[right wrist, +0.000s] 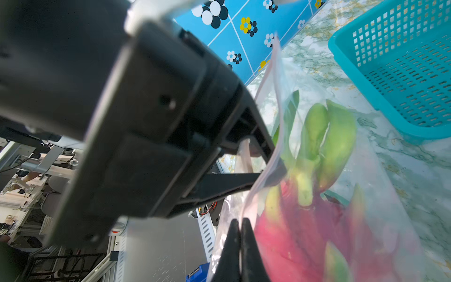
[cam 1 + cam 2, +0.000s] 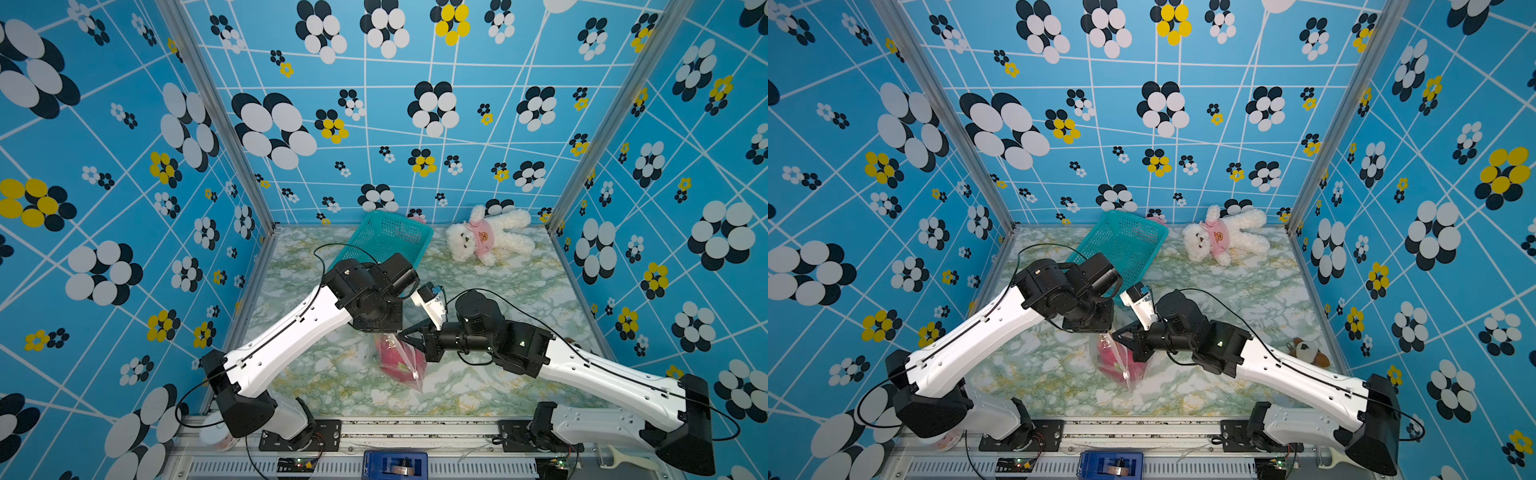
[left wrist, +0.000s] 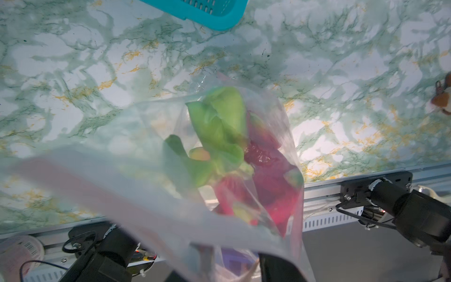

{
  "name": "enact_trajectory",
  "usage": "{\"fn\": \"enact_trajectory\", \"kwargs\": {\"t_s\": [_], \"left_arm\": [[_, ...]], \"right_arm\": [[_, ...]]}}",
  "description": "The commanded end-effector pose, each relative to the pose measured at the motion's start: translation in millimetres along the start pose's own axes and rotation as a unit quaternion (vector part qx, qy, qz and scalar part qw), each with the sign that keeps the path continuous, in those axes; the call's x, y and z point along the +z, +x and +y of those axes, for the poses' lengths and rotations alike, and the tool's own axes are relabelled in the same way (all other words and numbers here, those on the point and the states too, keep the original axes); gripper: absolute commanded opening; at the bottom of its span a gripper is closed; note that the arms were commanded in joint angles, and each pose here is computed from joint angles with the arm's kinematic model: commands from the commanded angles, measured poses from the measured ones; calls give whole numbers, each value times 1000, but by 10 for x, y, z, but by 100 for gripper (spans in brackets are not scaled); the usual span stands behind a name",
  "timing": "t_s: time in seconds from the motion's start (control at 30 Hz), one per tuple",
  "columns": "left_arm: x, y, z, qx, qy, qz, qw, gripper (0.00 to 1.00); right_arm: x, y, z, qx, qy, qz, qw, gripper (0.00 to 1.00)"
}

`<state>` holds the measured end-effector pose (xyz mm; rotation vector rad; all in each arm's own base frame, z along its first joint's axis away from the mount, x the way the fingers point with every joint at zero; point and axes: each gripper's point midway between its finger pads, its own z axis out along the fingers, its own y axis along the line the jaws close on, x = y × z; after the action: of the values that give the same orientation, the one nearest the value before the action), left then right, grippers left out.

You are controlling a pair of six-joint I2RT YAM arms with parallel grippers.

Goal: Open the zip-top bag and take out the dragon fruit
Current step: Open the zipper of the food storage bag at the center of the board.

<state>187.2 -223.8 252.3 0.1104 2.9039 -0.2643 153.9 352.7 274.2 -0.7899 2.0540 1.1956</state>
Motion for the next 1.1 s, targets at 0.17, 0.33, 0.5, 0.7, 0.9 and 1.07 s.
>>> {"fn": "enact_trajectory", "kwargs": {"t_s": [0.17,0.33,0.5,0.7,0.9,1.07], "left_arm": [[-199,146,188,-20,-2,-11,1000,19],[-235,144,179,-37,18,-24,999,20],[-214,152,209,-35,16,-22,999,32],[-173,-20,200,-8,-23,-32,999,41],[-234,-209,248,54,-118,-23,991,47],[-246,-246,239,88,-163,-13,983,48]], "right_arm": [[-93,-144,-19,-22,24,-30,999,0],[-122,-177,-21,-26,32,-31,999,0],[-126,-179,-19,-27,32,-29,999,0],[-123,-157,-28,-25,31,-29,999,0],[-101,-152,-23,-20,25,-33,999,0],[-92,-162,-29,-19,25,-38,999,0]]}}
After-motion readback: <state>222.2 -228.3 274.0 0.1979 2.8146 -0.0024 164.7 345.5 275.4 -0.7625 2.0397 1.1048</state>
